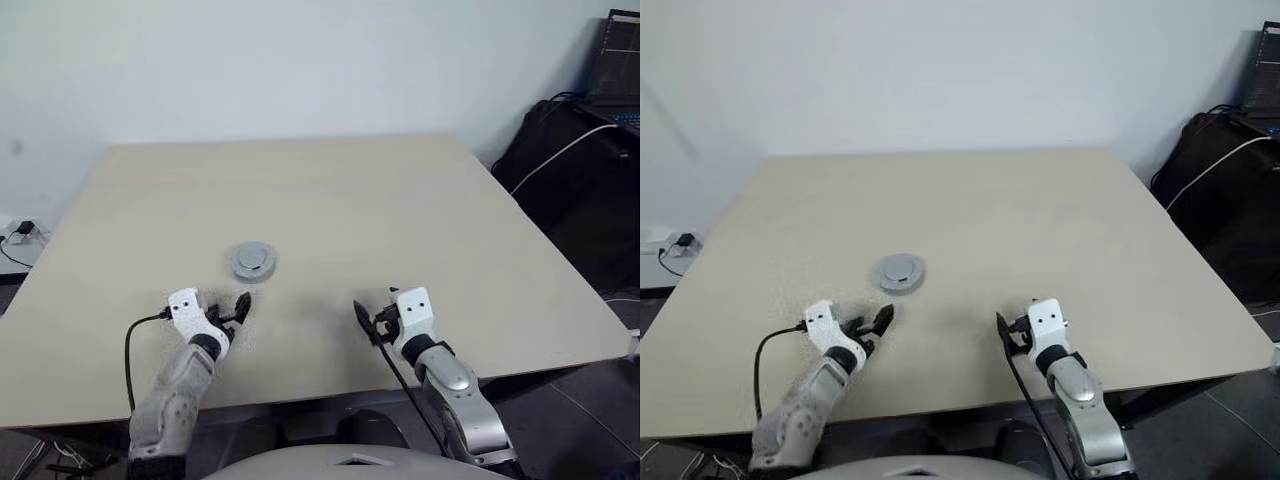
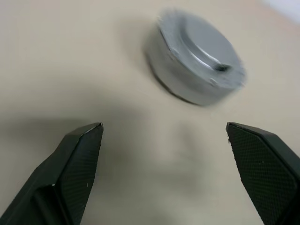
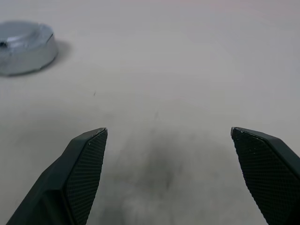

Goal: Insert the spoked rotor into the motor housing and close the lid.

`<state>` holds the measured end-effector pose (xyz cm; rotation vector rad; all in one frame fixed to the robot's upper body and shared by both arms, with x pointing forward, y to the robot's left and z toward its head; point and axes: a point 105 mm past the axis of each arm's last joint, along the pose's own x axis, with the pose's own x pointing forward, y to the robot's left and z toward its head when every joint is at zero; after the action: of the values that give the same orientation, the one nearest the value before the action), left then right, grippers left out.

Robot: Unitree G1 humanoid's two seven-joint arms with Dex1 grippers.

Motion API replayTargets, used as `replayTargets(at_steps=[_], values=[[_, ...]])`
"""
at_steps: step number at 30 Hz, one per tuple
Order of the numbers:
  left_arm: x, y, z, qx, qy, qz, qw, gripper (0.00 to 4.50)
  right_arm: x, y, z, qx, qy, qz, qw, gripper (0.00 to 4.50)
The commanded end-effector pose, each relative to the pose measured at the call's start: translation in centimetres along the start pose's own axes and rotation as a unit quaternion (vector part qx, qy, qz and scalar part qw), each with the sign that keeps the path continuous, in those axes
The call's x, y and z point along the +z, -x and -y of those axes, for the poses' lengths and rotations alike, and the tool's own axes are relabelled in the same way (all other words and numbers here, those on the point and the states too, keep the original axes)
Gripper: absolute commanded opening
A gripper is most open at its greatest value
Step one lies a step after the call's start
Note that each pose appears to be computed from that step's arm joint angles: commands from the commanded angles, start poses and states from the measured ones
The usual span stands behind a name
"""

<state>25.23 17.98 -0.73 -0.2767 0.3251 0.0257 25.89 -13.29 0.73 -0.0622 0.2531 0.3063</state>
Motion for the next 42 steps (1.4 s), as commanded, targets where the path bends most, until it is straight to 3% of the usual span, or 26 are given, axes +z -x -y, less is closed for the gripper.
replayTargets(at_steps=[1, 7, 16, 42], values=[[3.8, 0.8, 1.5, -0.011, -0.099, 0.132, 0.986, 4.46, 2.0, 0.0, 0.6, -0.018, -0.008, 0.052, 0.998, 4.5], [3.7, 2.1, 1.3, 0.013, -0.138, 0.195, 0.971, 4.46, 2.2, 1.0, 2.4, -0.109, -0.004, 0.094, 0.99, 4.5], [3.0, 2.2, 2.7, -0.012, -0.141, 0.213, 0.967, 4.46, 1.5, 3.4, 4.0, -0.206, -0.036, 0.128, 0.97, 4.5], [2.3, 2.0, 3.3, -0.013, -0.128, 0.201, 0.971, 4.46, 2.0, 2.7, 3.0, -0.178, -0.02, 0.117, 0.977, 4.5]])
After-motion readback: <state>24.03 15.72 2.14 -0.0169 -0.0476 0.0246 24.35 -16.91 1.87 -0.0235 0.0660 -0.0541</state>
